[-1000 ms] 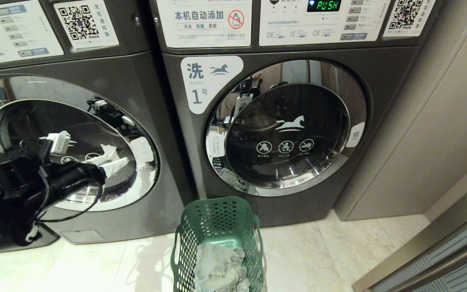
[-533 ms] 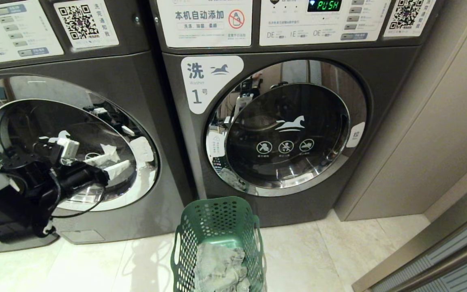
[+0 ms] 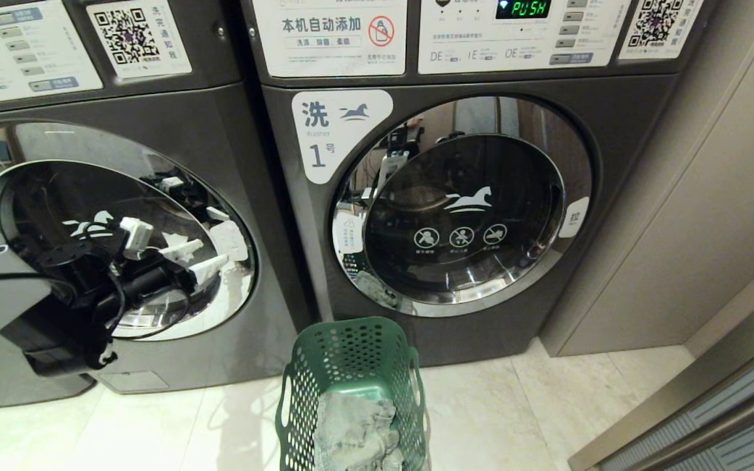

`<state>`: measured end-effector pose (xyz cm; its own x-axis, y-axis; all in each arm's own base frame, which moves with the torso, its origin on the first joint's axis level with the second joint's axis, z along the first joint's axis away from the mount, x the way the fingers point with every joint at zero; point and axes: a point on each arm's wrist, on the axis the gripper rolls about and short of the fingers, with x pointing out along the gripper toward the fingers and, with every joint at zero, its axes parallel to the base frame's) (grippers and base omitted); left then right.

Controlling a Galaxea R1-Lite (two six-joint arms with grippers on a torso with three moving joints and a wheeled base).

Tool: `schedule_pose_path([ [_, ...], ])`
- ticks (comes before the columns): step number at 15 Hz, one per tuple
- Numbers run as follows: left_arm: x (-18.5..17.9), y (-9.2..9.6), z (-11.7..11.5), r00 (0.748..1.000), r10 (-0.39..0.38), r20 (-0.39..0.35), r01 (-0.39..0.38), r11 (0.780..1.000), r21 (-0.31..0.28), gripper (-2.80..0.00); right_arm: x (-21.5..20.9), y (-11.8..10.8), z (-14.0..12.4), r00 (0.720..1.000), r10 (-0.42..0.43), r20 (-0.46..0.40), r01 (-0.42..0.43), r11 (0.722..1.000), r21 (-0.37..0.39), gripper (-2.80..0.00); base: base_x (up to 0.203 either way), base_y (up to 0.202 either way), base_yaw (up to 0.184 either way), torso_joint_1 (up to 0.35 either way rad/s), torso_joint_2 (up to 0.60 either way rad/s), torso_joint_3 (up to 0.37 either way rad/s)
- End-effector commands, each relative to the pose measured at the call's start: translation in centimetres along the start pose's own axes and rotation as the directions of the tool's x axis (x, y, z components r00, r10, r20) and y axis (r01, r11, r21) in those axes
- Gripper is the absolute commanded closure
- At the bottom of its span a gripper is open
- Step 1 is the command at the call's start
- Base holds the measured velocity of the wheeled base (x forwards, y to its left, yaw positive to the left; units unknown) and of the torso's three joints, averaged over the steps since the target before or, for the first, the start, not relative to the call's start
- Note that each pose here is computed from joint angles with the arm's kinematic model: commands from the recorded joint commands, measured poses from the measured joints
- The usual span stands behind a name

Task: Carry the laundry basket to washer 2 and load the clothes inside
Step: Open the lid of the washing machine

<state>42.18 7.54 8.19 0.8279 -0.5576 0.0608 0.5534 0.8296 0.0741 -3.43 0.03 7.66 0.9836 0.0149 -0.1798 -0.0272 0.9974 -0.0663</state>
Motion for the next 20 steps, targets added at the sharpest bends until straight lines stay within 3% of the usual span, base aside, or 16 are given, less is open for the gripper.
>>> schedule_pose_path([
  [1, 0.4, 0.2, -0.7, 1.000, -0.002, 0.002, 0.002, 1.000, 0.002, -2.80, 0.0, 0.0, 0.0, 1.000, 0.001, -0.003, -0.001, 1.000, 0.000, 0.00, 0.000, 0.000, 0.000, 0.000, 0.00, 0.000],
  [14, 3.1, -0.4, -1.3, 0.998, -0.051, 0.028, 0.051, 0.999, 0.019, -2.80, 0.0, 0.0, 0.0, 1.000, 0.001, -0.003, -0.001, 1.000, 0.000, 0.00, 0.000, 0.000, 0.000, 0.000, 0.00, 0.000],
  [20, 4.3, -0.2, -1.9, 0.998, -0.041, 0.042, 0.039, 0.999, 0.033, -2.80, 0.0, 0.0, 0.0, 1.000, 0.001, -0.003, -0.001, 1.000, 0.000, 0.00, 0.000, 0.000, 0.000, 0.000, 0.00, 0.000],
])
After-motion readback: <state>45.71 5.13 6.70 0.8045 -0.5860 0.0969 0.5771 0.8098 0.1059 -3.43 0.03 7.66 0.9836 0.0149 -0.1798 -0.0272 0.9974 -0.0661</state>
